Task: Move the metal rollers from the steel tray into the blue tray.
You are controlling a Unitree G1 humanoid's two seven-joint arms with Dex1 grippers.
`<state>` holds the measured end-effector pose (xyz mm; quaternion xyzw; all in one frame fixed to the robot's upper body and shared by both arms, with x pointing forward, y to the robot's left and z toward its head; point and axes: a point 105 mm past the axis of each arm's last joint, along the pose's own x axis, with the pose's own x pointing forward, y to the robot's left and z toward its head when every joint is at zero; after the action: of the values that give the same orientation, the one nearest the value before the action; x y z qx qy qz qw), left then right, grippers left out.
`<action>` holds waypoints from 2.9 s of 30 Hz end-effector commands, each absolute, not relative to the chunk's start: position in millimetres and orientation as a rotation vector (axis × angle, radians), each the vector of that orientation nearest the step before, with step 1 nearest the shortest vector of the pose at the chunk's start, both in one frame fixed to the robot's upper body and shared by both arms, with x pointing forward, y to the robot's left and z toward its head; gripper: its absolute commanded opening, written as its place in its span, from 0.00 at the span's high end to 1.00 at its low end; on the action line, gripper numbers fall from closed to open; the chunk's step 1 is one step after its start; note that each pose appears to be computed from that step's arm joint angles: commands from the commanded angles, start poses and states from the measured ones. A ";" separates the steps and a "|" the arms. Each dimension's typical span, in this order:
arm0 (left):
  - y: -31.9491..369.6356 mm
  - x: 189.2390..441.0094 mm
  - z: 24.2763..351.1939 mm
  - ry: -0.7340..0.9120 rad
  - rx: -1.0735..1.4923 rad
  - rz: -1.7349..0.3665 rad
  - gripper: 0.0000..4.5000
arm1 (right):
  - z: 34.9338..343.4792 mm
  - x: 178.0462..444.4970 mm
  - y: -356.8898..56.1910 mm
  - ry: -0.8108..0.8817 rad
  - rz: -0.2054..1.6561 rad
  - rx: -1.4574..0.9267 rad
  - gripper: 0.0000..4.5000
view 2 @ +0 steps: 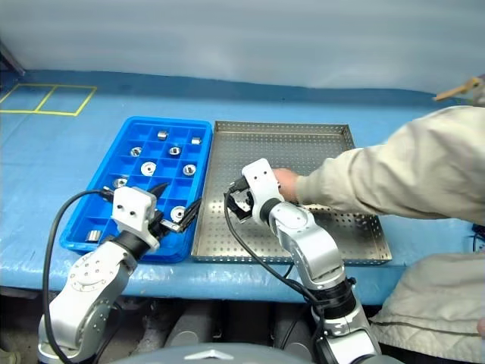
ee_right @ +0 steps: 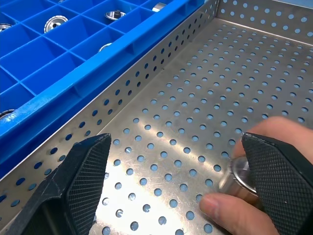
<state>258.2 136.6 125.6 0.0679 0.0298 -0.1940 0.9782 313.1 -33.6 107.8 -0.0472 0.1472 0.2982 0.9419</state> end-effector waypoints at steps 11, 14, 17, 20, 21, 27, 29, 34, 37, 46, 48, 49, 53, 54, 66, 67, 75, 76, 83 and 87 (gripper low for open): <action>132.5 258.5 130.6 0.034 0.133 -0.411 0.00 | 123.1 310.2 -30.3 0.235 0.620 -0.084 0.00; 131.6 258.7 130.2 0.035 0.130 -0.415 0.00 | 123.8 310.2 -30.2 0.234 0.619 -0.083 0.00; 130.9 259.6 130.1 0.034 0.129 -0.419 0.00 | 124.8 310.3 -31.1 0.231 0.614 -0.082 0.00; 130.8 260.2 129.5 0.036 0.129 -0.422 0.00 | 125.2 310.6 -32.4 0.230 0.608 -0.084 0.00; 130.7 260.6 129.6 0.036 0.129 -0.423 0.00 | 125.5 311.0 -33.1 0.230 0.605 -0.084 0.00; 130.4 261.7 129.7 0.034 0.126 -0.424 0.00 | 125.9 311.6 -35.0 0.229 0.597 -0.086 0.00; 129.9 261.7 129.7 0.034 0.124 -0.424 0.00 | 125.8 311.5 -35.7 0.230 0.596 -0.087 0.00; 129.8 261.4 129.1 0.036 0.121 -0.423 0.00 | 127.9 312.9 -37.0 0.221 0.586 -0.088 0.00; 129.8 261.6 129.2 0.036 0.121 -0.424 0.00 | 132.5 318.6 -40.4 0.201 0.553 -0.084 0.00; 128.1 262.2 129.5 0.035 0.121 -0.433 0.00 | 112.7 348.3 -51.8 0.241 0.422 -0.057 0.00; 128.2 261.9 129.6 0.035 0.122 -0.432 0.00 | 101.5 351.5 -48.7 0.274 0.424 -0.045 0.00; 128.2 261.8 129.7 0.035 0.122 -0.431 0.00 | 95.2 352.5 -47.3 0.293 0.425 -0.042 0.00; 128.8 260.8 129.7 0.035 0.121 -0.427 0.00 | 74.6 353.4 -46.2 0.347 0.420 -0.042 0.00; 129.1 260.4 129.6 0.036 0.121 -0.426 0.00 | 71.1 352.9 -46.6 0.355 0.418 -0.039 0.04; 132.0 257.6 129.3 0.037 0.118 -0.402 0.00 | 92.0 350.4 -38.1 0.286 0.462 -0.051 0.63; 133.5 257.1 129.8 0.034 0.118 -0.391 0.00 | 101.4 350.9 -33.0 0.259 0.480 -0.051 0.63; 153.1 249.7 132.6 0.025 0.123 -0.266 0.00 | 153.1 350.4 15.4 0.122 0.649 -0.060 0.63; 155.4 248.1 133.0 0.025 0.124 -0.251 0.00 | 154.5 350.5 20.5 0.118 0.665 -0.063 0.63; 170.7 231.2 133.8 0.032 0.129 -0.141 0.00 | 155.4 350.0 54.5 0.111 0.778 -0.072 0.63; 175.2 224.0 134.5 0.033 0.131 -0.101 0.00 | 149.3 351.6 67.2 0.123 0.824 -0.083 0.63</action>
<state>227.1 174.8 115.4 0.0556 0.0561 -0.0586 0.9952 352.2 57.8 133.5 -0.0426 0.0915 0.3847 0.9175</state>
